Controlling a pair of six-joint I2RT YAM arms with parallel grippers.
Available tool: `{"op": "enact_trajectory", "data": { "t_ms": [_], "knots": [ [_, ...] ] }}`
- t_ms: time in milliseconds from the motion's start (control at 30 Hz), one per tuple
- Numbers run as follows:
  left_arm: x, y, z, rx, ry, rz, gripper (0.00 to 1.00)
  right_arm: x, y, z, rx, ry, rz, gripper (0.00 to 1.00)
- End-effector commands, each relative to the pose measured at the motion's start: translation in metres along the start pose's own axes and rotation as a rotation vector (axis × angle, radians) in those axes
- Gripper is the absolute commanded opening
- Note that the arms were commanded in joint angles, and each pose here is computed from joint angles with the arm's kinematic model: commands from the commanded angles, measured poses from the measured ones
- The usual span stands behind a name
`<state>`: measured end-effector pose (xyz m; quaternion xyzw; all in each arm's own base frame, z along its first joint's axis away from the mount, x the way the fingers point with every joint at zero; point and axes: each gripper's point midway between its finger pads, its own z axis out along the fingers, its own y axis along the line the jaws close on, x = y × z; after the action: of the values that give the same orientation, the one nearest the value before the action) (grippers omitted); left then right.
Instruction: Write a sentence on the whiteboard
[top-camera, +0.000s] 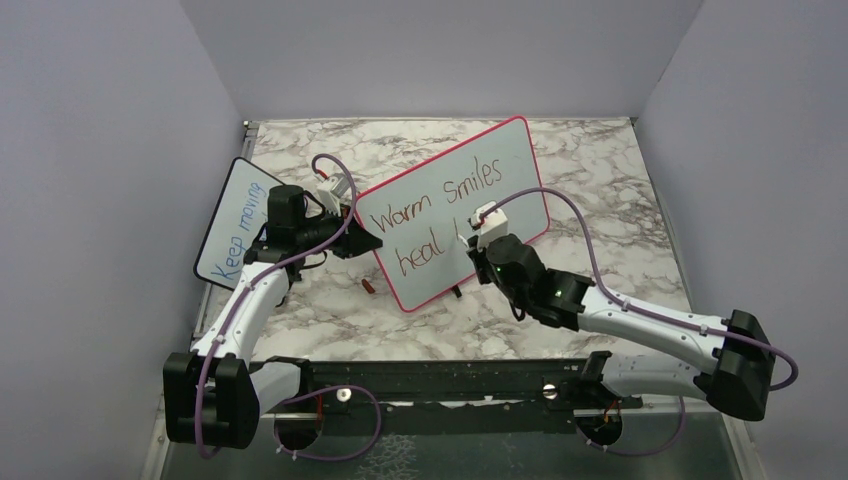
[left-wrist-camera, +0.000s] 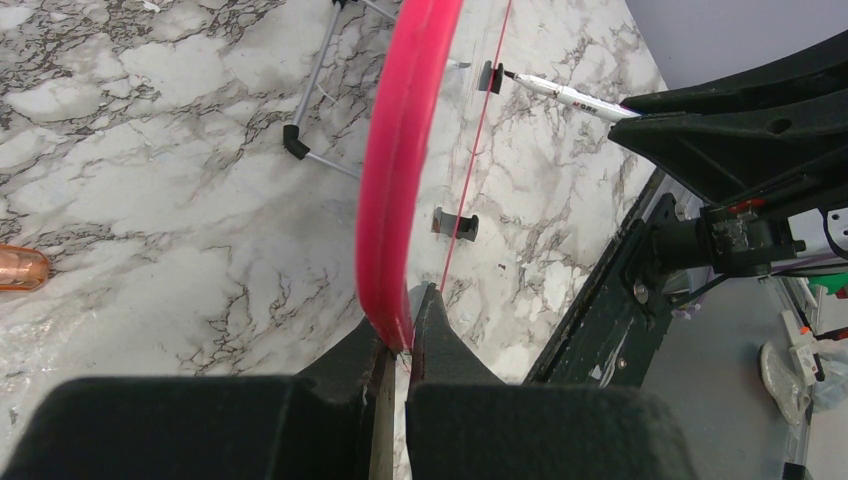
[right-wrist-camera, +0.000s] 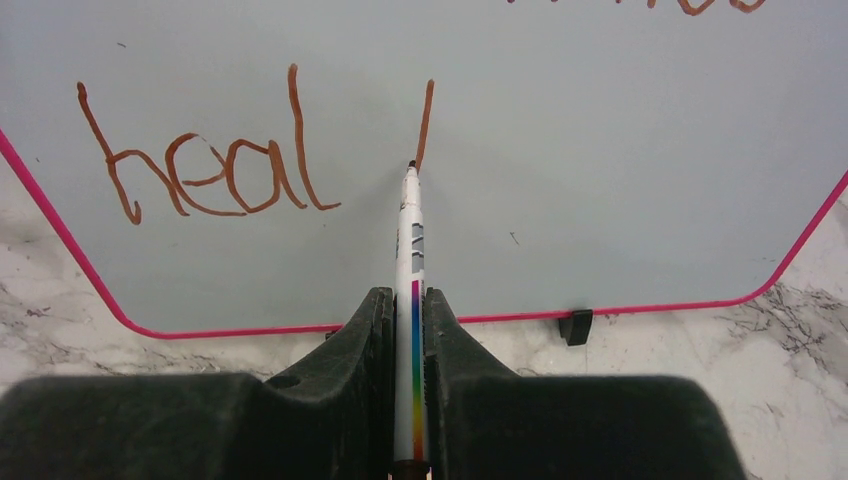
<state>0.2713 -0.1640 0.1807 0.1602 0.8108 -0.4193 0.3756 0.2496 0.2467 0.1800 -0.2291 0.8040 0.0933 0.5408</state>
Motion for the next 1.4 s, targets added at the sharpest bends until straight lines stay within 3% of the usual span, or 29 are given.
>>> {"op": "enact_trajectory", "data": {
  "t_ms": [0,867,1367],
  "knots": [
    [0.007,0.042,-0.004,-0.183,0.011,0.038,0.00,-0.012,-0.006,0.008,0.050,-0.056,-0.005,0.00],
    [0.008,0.042,-0.004,-0.182,0.014,0.034,0.00,-0.020,-0.016,0.019,0.108,-0.085,-0.004,0.01],
    [0.008,0.043,-0.004,-0.185,0.014,0.035,0.00,0.006,-0.020,0.015,0.106,0.004,0.000,0.00]
  ]
}}
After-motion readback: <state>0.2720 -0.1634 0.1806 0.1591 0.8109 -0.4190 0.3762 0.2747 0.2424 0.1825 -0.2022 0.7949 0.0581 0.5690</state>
